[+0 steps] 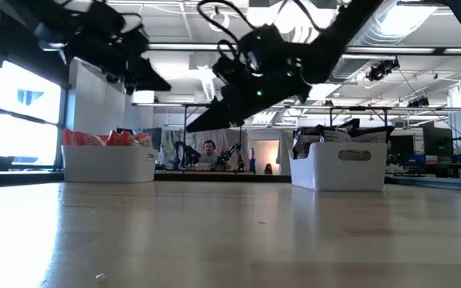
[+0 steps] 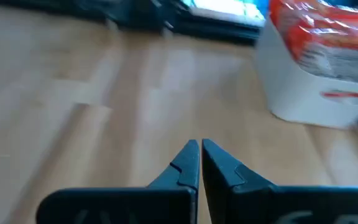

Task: Sort Maruchan noodles
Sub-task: Adjust the top right white bin

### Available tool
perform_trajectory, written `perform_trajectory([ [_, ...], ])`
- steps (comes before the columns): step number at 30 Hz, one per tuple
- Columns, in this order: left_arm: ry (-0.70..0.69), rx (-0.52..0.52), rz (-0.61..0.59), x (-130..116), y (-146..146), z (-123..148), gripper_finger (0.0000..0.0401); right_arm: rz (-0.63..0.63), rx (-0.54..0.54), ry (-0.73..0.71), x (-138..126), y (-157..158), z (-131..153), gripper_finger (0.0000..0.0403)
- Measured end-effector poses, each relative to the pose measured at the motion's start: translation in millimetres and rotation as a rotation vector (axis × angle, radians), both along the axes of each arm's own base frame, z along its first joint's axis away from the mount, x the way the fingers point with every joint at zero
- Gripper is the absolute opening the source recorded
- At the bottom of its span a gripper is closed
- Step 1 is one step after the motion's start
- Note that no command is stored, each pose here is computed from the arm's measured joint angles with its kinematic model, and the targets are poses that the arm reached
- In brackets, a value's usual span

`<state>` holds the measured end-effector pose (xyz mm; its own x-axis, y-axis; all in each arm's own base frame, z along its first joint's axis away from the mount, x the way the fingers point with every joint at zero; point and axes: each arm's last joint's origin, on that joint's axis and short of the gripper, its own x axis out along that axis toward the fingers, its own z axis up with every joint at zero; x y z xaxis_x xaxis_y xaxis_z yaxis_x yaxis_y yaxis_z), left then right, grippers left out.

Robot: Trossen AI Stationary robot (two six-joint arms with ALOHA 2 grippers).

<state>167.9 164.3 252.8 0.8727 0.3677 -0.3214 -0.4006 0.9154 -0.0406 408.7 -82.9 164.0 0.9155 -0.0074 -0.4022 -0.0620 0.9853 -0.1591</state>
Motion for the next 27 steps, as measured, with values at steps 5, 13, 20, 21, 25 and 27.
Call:
perform_trajectory([
  [5,-0.271,0.052,-0.135,-7,-38,-21,0.0002,0.036,0.057,-0.115,-28,6,10,0.0],
  [13,-0.461,0.09,-0.253,-23,-75,-38,0.0001,0.001,0.033,-0.211,-101,21,48,0.0],
  [20,-0.448,0.078,-0.316,-26,-90,-49,0.0001,0.023,0.184,-0.129,-173,47,29,0.0],
  [21,-0.439,0.083,-0.325,-25,-91,-51,0.0001,0.02,0.215,-0.106,-180,51,25,0.0],
  [25,-0.419,0.087,-0.34,-25,-94,-56,0.0001,-0.07,0.267,0.057,-204,66,-1,0.0],
  [27,-0.408,0.079,-0.333,-25,-95,-59,0.0001,-0.118,0.275,0.118,-211,70,-14,0.0],
])
